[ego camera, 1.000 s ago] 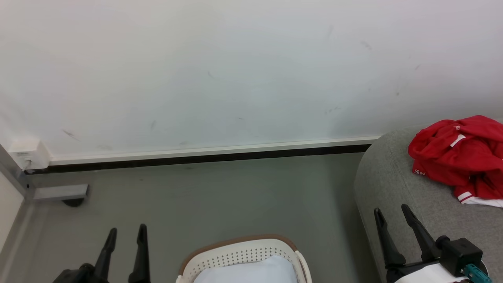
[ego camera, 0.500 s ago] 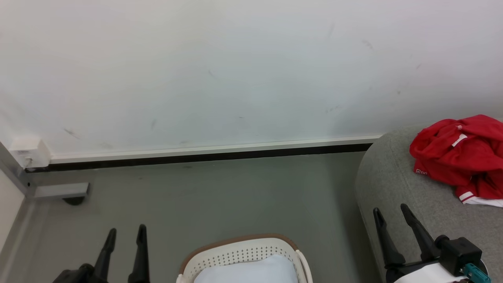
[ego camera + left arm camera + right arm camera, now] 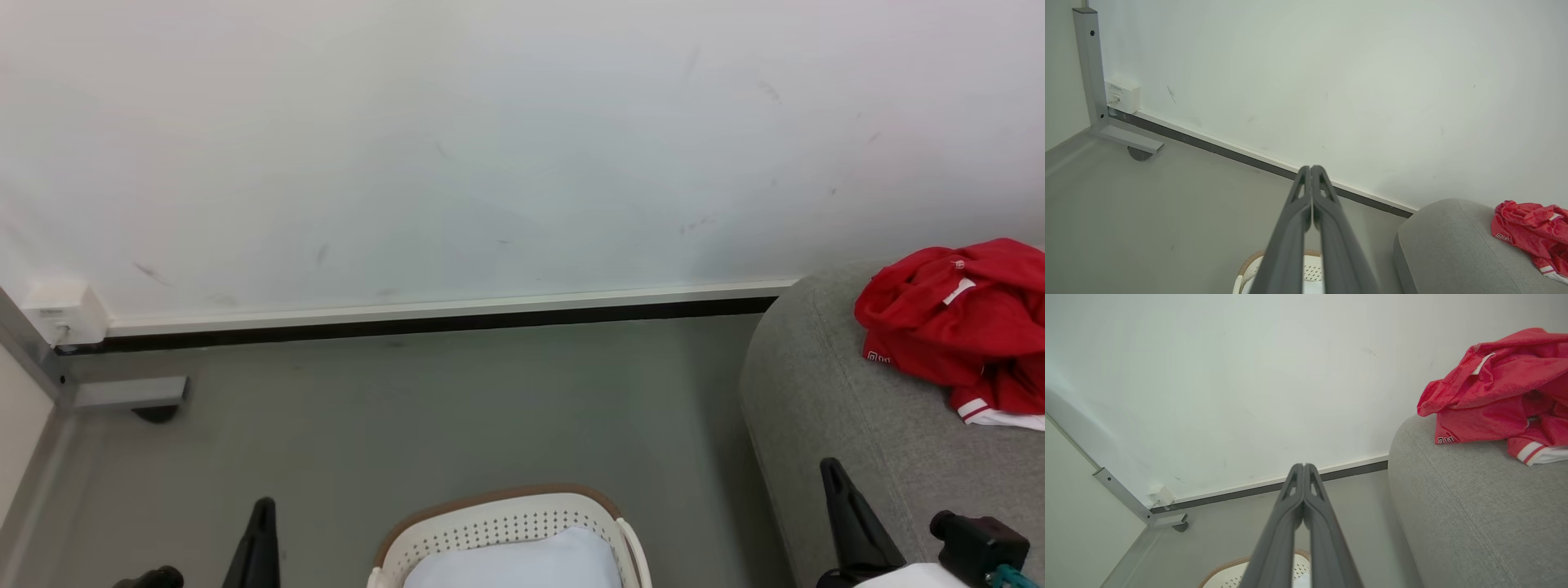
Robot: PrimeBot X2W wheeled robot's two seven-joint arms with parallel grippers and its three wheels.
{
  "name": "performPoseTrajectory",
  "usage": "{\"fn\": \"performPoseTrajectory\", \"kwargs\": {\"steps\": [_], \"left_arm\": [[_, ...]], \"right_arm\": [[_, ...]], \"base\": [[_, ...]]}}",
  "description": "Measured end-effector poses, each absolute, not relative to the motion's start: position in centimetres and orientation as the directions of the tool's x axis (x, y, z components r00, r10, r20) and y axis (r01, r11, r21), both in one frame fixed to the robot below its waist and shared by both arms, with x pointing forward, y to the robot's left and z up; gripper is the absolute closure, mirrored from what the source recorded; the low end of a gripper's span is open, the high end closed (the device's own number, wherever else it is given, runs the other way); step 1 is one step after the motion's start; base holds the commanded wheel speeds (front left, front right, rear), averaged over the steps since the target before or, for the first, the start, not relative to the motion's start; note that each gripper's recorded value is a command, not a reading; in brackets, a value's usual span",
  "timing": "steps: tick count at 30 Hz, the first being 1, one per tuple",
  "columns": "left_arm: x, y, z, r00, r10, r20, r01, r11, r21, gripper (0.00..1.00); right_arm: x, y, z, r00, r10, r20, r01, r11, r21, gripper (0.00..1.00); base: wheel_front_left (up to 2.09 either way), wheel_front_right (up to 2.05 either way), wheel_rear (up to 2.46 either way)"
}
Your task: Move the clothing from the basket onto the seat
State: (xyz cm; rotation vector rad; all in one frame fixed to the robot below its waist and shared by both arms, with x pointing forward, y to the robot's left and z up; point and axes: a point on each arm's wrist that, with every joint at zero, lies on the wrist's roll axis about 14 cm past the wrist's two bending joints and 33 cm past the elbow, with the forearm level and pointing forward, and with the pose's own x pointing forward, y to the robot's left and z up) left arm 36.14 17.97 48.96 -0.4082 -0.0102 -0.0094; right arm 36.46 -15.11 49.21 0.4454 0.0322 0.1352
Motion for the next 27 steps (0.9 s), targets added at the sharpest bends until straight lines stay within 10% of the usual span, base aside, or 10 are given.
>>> {"fn": "performPoseTrajectory", "kwargs": {"steps": [27], "left_arm": [[37.1,18.9,49.0,0.999,0.03,-0.035,-0.046,0.692,-0.72,1.0]], "right_arm": [[37.1,-17.4,49.1,0.998,0.053,-0.04,-0.007,0.68,0.733,1.0]], "base": [[0.0,0.0,0.0]]}}
